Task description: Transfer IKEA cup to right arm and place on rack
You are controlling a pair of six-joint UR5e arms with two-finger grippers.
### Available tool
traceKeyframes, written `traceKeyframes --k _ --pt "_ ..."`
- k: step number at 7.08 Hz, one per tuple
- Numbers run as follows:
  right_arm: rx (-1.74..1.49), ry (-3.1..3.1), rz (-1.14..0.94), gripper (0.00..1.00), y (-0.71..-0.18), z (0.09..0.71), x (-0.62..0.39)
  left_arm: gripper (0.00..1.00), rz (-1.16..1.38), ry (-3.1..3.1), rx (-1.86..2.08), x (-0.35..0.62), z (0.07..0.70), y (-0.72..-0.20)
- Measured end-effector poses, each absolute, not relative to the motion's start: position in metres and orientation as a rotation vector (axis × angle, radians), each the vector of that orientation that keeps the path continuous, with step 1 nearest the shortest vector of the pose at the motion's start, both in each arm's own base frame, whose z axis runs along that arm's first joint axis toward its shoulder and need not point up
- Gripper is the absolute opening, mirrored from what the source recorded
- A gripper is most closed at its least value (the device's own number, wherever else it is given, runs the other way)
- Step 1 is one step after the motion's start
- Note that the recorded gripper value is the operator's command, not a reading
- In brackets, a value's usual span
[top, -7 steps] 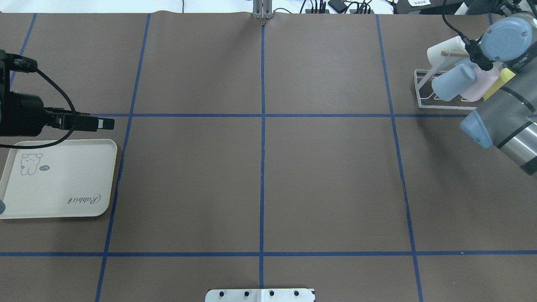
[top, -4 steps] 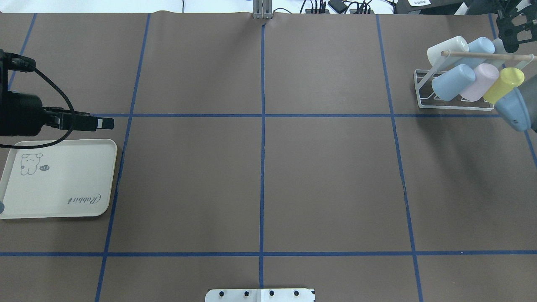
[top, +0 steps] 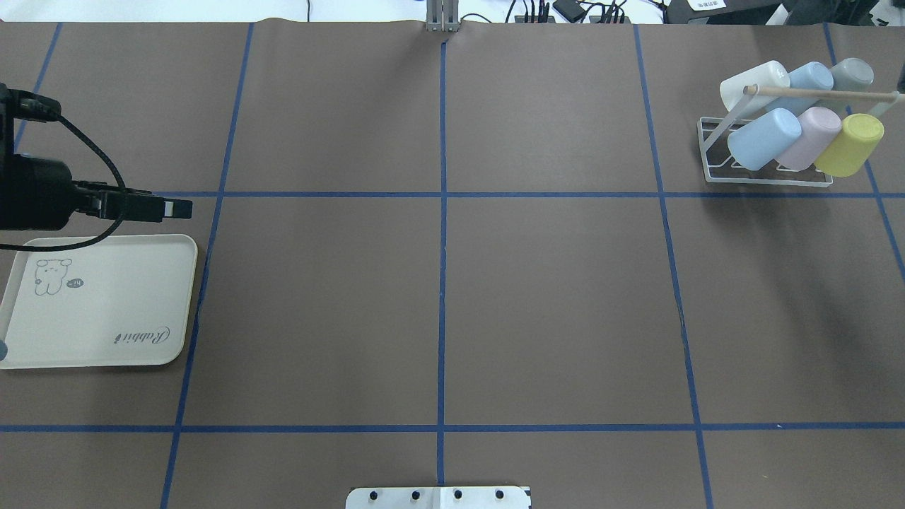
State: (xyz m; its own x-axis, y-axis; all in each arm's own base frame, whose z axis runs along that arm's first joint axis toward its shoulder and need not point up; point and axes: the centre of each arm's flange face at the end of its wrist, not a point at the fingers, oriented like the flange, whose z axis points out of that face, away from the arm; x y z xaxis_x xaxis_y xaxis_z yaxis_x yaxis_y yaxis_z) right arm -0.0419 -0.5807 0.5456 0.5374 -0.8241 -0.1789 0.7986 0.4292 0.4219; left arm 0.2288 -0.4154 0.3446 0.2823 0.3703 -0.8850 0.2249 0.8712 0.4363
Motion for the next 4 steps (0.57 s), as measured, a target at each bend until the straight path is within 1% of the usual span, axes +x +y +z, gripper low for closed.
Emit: traceKeyframes --k 1,2,4 --pt "0.478 -0.149 -0.913 0.99 -0.573 0.555 -0.022 1.00 0.104 1.299 0.543 0.229 0.345 -0.416" --pt "0.438 -0.241 -0.759 0.99 -0.560 0.570 -0.003 1.00 0.104 1.300 0.543 0.228 0.345 -0.415" --pt "0.306 -0.355 -0.389 0.99 -0.517 0.612 0.018 1.00 0.101 1.292 0.537 0.225 0.350 -0.412"
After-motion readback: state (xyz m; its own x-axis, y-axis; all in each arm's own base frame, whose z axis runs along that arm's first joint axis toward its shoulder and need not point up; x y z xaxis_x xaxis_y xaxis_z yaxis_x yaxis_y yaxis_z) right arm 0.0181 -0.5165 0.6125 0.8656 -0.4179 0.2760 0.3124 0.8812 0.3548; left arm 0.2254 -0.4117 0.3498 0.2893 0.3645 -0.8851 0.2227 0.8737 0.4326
